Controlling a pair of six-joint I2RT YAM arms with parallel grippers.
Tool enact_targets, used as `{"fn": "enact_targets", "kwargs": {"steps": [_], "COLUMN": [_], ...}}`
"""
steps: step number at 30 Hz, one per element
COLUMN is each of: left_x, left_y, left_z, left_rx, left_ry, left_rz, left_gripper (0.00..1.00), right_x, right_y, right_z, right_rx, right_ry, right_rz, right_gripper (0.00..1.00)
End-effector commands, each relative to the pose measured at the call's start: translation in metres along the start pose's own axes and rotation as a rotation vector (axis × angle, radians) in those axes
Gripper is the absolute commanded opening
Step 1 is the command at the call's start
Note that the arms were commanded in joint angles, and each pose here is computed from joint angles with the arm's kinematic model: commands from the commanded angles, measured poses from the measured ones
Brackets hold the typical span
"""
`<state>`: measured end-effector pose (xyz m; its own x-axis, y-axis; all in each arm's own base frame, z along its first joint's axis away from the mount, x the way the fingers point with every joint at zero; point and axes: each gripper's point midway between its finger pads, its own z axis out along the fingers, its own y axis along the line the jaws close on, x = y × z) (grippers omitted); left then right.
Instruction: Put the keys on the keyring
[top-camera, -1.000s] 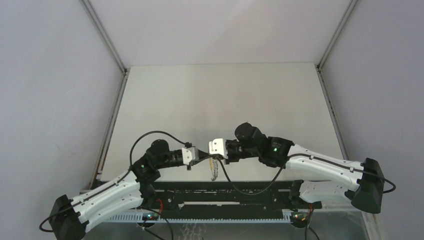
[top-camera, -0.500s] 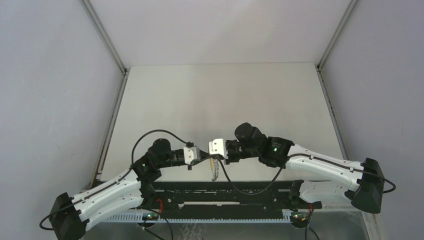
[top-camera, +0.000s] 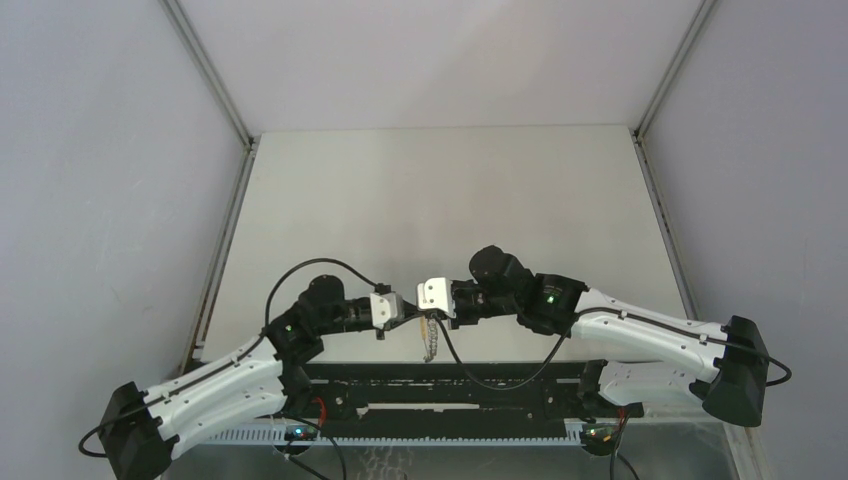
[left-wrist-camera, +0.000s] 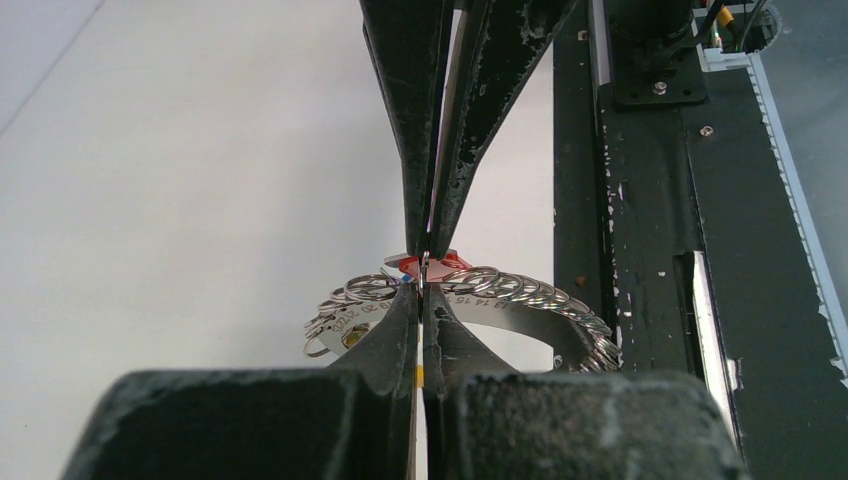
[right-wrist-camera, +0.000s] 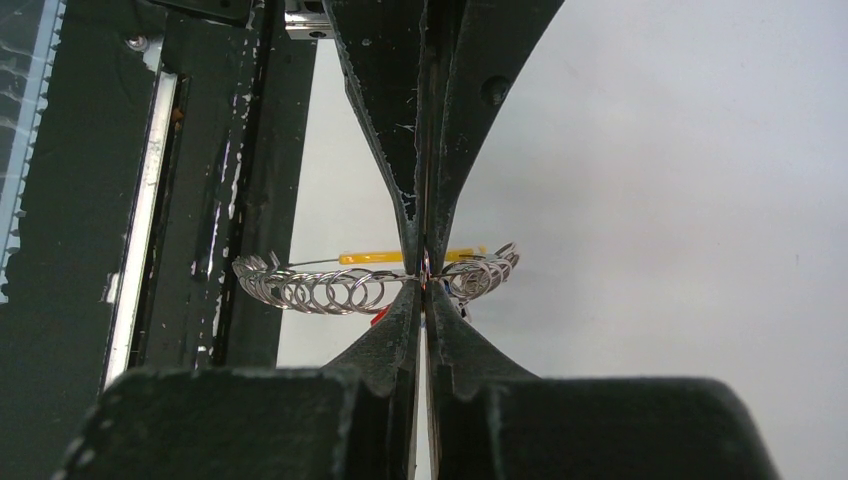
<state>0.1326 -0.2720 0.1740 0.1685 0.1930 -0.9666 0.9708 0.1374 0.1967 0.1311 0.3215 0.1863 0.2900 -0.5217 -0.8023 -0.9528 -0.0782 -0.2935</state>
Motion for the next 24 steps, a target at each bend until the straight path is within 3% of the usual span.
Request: {"fn": "enact_targets", "kwargs": {"steps": [1, 24], "left_x": [-0.035, -0.038], "left_y": [0.010, 0.015], "left_z": [0.002, 0.000], "left_rx": [-0.014, -0.055], "left_ry": [-0.062, -0.084], "left_rz": [0.059, 0.059], "left_gripper": [0.00, 0.00], "right_x": [-0.032, -0.039], "right_y": [-0.010, -0.012], "right_z": [-0.004, -0.015], "right_rx": [0.031, 0.031], "right_ry": [-0.105, -0.173], "right_rz": [-0.021, 0.017], "right_gripper": [0.00, 0.00]}}
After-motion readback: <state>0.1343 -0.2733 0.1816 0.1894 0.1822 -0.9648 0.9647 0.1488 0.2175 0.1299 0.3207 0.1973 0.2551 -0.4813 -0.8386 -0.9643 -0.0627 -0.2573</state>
